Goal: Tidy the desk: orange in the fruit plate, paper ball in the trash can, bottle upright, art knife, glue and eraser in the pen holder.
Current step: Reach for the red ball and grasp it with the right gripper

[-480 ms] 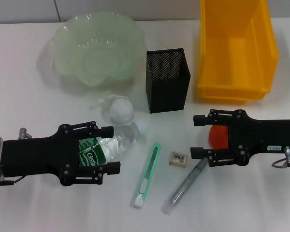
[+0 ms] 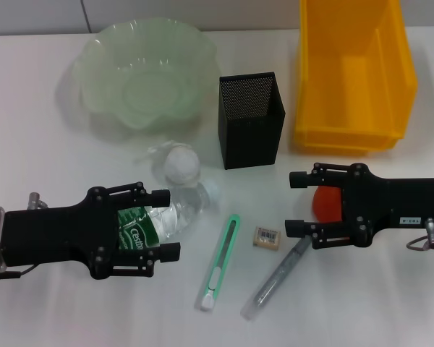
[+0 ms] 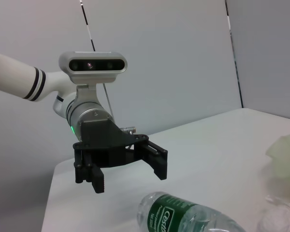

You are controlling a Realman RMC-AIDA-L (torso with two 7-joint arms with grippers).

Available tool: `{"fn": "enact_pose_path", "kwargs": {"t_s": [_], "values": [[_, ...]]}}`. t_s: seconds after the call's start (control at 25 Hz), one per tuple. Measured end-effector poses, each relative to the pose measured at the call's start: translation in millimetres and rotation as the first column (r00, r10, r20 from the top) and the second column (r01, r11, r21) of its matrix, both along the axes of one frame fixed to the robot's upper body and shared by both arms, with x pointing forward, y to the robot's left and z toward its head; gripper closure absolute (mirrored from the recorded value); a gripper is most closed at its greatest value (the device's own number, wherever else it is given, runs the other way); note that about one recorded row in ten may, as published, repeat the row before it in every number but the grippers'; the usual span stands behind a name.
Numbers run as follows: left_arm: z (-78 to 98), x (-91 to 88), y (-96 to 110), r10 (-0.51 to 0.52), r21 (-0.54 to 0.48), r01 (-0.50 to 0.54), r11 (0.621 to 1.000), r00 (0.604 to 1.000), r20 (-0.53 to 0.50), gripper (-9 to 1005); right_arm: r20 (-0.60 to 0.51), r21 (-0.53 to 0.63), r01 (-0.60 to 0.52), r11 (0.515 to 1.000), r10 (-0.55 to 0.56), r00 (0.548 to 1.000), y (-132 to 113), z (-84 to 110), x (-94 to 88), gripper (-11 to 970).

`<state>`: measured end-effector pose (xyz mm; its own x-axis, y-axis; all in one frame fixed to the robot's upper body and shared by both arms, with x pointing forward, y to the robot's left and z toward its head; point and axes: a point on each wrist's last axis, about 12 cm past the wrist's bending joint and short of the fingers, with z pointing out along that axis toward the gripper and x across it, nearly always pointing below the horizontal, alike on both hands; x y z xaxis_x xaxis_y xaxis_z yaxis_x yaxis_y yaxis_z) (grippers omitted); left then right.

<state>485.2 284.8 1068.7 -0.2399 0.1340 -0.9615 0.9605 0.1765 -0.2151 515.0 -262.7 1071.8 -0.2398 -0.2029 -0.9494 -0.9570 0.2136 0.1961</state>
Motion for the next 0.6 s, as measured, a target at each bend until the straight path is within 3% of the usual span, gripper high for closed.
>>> {"fn": "enact_pose_path", "kwargs": {"t_s": [0.6], "values": [[2.2, 4.0, -8.0, 0.000, -0.024, 0.001, 1.000, 1.000, 0.021, 173, 0.000, -0.003, 0.009, 1.000, -0.009, 1.000, -1.3, -0.9, -0.3, 131]]}}
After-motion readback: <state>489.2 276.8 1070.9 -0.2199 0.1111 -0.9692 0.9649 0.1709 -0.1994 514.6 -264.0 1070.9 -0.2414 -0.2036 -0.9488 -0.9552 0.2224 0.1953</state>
